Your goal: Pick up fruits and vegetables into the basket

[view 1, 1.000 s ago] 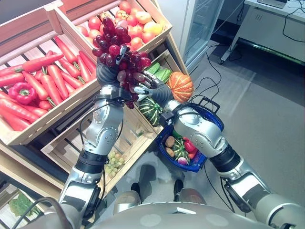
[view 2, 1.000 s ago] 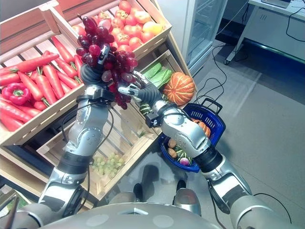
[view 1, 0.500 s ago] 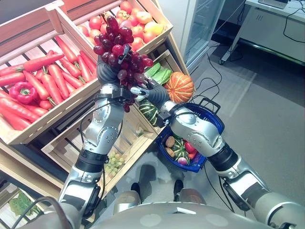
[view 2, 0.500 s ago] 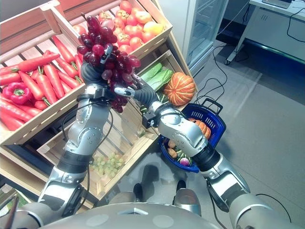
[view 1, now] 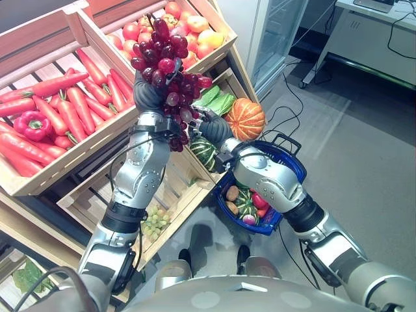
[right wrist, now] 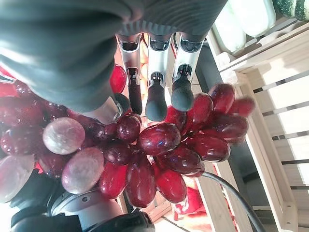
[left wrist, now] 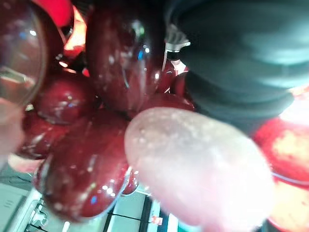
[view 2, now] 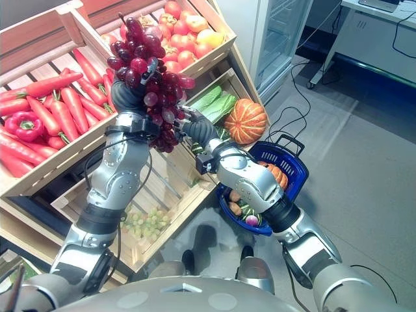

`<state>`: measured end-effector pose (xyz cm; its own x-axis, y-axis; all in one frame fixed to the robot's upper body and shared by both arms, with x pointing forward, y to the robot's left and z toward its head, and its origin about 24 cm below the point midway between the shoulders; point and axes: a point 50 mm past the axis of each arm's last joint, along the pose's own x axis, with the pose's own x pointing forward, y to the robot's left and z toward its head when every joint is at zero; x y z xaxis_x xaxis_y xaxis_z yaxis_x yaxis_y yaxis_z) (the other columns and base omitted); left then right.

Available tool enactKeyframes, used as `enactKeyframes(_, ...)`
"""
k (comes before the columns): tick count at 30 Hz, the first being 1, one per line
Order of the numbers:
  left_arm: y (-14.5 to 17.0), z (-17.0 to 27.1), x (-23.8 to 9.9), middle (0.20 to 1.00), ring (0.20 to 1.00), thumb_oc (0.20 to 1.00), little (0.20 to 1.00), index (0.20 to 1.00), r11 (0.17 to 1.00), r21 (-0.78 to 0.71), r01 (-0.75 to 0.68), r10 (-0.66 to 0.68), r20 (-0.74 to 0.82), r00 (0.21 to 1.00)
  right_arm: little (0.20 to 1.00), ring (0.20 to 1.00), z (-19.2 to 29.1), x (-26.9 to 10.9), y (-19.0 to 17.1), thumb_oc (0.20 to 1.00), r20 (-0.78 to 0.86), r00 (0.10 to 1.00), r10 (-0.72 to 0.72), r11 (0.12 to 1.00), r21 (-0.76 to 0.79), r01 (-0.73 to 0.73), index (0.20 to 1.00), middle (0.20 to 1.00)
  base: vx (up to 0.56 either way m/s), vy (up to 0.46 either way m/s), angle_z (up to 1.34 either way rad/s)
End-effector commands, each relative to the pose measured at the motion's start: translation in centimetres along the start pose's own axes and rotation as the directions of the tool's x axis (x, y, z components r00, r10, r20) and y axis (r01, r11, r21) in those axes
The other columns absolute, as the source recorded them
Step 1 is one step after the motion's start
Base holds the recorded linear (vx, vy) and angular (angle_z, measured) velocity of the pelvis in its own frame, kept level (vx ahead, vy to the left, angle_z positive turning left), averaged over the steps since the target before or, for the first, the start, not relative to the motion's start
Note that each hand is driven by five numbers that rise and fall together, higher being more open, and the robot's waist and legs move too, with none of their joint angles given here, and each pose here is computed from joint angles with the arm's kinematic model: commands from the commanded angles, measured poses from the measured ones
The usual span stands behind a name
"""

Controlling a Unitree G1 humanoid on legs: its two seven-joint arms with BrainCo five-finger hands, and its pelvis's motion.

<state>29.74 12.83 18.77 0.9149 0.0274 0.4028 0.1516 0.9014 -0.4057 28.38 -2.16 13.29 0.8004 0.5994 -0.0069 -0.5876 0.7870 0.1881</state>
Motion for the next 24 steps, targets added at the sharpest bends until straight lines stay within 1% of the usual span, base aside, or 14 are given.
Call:
enactKeyframes(1,-4.9,3.9,1.4,0.2,0.2,0.2,0.2,0.2,0.977,0.1,0.188,-0.205,0.199,0.958,0.2,0.2,4.6,0.7,7.5,0.2,0.189,0.925,0.328,0.939,0.04,-0.341,0.2,0.2,0.0,0.0,0.0)
enactKeyframes(2,-4.8,3.7,1.5,0.2,0.2,0.2,0.2,0.2,0.973,0.141,0.181,-0.206,0.19,0.96,0.2,0.2,4.6,0.8,7.6,0.2,0.189,0.924,0.334,0.936,0.05,-0.348,0.2,0.2,0.0,0.0,0.0)
enactKeyframes(4,-4.8,3.6,1.7,0.2,0.2,0.2,0.2,0.2,0.969,0.169,0.179,-0.209,0.179,0.961,0.2,0.2,4.5,0.8,7.7,0.2,0.19,0.921,0.339,0.933,0.058,-0.355,0.2,0.2,0.0,0.0,0.0)
enactKeyframes(10,-4.7,2.8,1.9,0.2,0.2,0.2,0.2,0.2,0.96,0.209,0.188,-0.216,0.119,0.969,0.2,0.2,4.6,0.8,7.9,0.2,0.196,0.912,0.36,0.921,0.081,-0.381,0.2,0.2,0.0,0.0,0.0)
enactKeyframes(15,-4.6,2.1,2.0,0.2,0.2,0.2,0.2,0.2,0.957,0.21,0.2,-0.22,0.075,0.973,0.2,0.2,4.7,0.8,8.1,0.2,0.2,0.909,0.366,0.917,0.091,-0.389,0.2,0.2,0.0,0.0,0.0)
enactKeyframes(17,-4.5,1.5,2.0,0.2,0.2,0.2,0.2,0.2,0.957,0.191,0.218,-0.226,0.022,0.974,0.2,0.2,4.8,0.7,8.1,0.2,0.213,0.905,0.367,0.914,0.097,-0.394,0.2,0.2,0.0,0.0,0.0)
enactKeyframes(18,-4.5,0.9,1.9,0.58,0.58,0.58,0.58,0.58,0.952,0.197,0.234,-0.233,-0.031,0.972,0.2,0.2,4.8,0.7,8.1,0.2,0.225,0.902,0.368,0.912,0.104,-0.398,0.2,0.2,0.0,0.0,0.0)
enactKeyframes(19,-4.5,0.6,1.9,0.862,0.862,0.862,0.862,0.862,0.946,0.211,0.246,-0.239,-0.055,0.969,0.2,0.2,4.8,0.7,8.1,0.2,0.231,0.901,0.368,0.91,0.109,-0.4,0.2,0.2,0.0,0.0,0.0)
enactKeyframes(20,-4.5,0.2,1.8,1.0,1.0,1.0,1.0,1.0,0.934,0.239,0.264,-0.252,-0.082,0.964,0.2,0.2,4.9,0.6,8.1,0.2,0.239,0.897,0.372,0.906,0.114,-0.407,0.2,0.2,0.0,0.0,0.0)
enactKeyframes(24,-4.2,-1.1,1.7,1.0,1.0,1.0,1.0,1.0,0.888,0.32,0.329,-0.279,-0.192,0.941,0.2,0.2,5.2,0.5,8.1,0.2,0.274,0.888,0.37,0.9,0.133,-0.416,0.2,0.2,0.0,0.0,0.0)
